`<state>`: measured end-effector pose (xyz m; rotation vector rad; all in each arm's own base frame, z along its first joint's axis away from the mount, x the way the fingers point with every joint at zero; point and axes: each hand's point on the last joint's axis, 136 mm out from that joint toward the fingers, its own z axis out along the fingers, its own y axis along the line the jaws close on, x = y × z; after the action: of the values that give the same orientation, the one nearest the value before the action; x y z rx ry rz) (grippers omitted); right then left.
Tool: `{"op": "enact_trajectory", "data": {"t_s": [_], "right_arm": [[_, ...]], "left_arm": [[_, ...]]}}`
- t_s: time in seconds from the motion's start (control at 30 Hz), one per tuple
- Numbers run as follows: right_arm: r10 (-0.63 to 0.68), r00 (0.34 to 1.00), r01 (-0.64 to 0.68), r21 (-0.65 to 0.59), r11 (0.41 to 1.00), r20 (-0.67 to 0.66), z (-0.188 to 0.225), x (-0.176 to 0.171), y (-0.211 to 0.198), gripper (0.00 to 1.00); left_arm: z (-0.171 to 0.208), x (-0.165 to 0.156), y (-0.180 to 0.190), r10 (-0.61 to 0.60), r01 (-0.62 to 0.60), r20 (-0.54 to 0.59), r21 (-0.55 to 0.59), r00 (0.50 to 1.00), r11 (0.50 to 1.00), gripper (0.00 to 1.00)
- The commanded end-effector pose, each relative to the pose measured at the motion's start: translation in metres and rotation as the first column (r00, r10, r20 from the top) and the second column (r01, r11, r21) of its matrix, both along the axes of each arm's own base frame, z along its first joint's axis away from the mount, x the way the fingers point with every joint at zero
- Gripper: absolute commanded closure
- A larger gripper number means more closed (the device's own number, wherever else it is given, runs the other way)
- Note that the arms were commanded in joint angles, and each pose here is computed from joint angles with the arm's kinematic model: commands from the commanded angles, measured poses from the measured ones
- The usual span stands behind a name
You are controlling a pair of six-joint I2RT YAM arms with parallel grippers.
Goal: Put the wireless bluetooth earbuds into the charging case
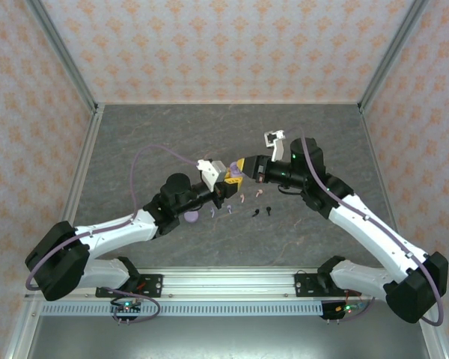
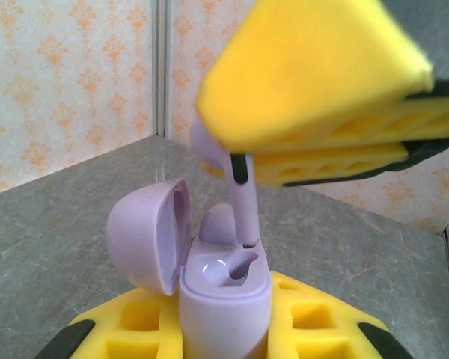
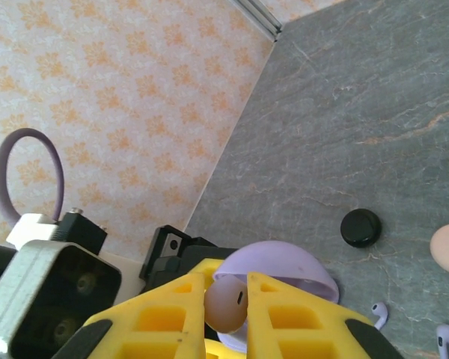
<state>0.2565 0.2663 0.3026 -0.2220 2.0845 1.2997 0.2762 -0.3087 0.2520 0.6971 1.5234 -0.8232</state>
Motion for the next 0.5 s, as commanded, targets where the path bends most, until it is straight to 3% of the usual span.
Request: {"op": "enact_trajectory", "data": {"t_s": [0.0,0.47], "right_arm": [[-0.024,0.999,0.024,-0.019,1.000,0.022,-0.0055,0.0037,-0.0011,0.84],[-0.038,0.999,0.038,-0.012,0.999,-0.004,-0.0130,0.0044,0.0000,0.84]], "left_arm": [[0.0234,0.0017,-0.0038,0.001,0.002,0.046,-0.056,0.999,0.998,1.00],[0.0211,0.0040,-0.0019,0.019,-0.016,0.044,-0.051,0.999,0.999,1.00]]}}
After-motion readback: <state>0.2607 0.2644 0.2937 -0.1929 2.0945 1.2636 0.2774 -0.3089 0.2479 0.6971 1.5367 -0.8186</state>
